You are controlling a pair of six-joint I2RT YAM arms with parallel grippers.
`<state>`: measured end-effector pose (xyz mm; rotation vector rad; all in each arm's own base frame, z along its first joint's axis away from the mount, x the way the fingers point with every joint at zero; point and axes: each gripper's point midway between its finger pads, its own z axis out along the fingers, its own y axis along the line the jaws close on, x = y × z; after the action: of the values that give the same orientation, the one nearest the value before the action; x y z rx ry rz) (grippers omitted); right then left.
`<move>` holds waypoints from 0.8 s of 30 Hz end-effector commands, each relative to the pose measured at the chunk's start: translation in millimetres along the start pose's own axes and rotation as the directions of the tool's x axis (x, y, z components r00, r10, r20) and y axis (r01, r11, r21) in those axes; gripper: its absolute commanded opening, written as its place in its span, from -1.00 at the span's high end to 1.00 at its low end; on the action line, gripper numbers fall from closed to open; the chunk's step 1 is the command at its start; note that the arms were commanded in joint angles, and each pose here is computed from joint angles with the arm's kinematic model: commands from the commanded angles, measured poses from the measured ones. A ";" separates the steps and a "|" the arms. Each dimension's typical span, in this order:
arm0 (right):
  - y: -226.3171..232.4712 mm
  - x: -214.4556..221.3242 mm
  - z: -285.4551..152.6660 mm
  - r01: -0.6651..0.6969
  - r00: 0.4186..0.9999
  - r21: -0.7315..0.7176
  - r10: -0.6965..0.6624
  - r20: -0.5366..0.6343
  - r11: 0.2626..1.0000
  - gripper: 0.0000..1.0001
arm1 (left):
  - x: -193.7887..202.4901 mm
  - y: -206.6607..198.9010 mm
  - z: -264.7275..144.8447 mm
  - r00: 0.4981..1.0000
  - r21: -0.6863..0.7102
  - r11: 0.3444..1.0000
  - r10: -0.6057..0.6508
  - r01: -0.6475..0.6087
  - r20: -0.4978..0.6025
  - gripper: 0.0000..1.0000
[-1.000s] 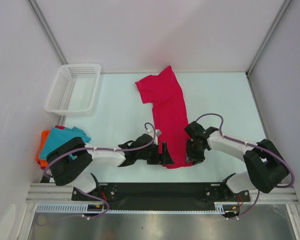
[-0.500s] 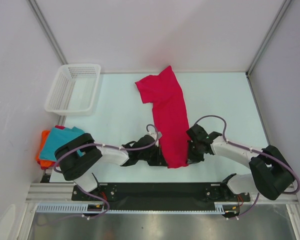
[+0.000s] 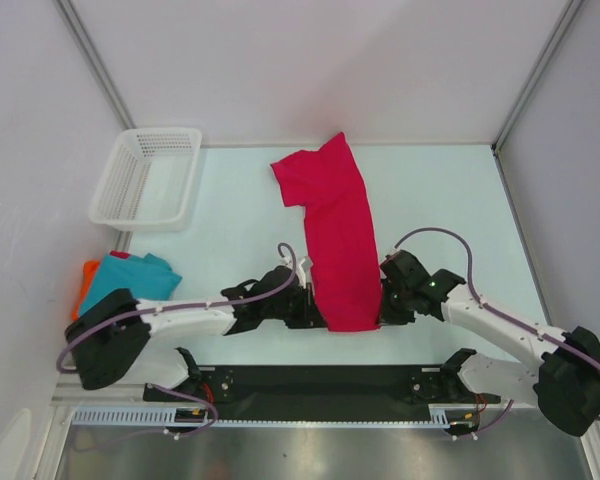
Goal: Fold and stack the t-shirts
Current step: Grab the bottom of the folded rectangular tshirt with both arms, then fold the folded rectangular tshirt in 1/3 of the way
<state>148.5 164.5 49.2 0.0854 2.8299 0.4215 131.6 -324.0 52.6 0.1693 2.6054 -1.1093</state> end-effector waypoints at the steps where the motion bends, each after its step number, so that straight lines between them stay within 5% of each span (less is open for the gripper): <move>1: 3.4 -2.7 -19.7 0.003 1.000 0.011 -0.003 0.030 1.000 1.00 | -6.9 0.2 -34.1 0.999 -0.073 0.997 0.013 -0.010 0.040 0.99; 12: 43.7 -6.6 -31.3 0.079 0.996 -0.077 -0.075 0.054 0.994 1.00 | -16.3 -7.3 -86.7 0.987 -0.061 0.997 -0.038 0.048 0.159 1.00; 24: 95.6 -140.0 -6.3 0.164 0.975 -0.054 -0.153 0.160 0.985 1.00 | -104.3 13.8 -86.1 0.962 -0.172 0.984 0.000 0.049 0.274 1.00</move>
<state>234.1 232.7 96.9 -0.0569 2.7555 0.4553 174.8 -248.6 101.0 -0.0894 2.5472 -0.8482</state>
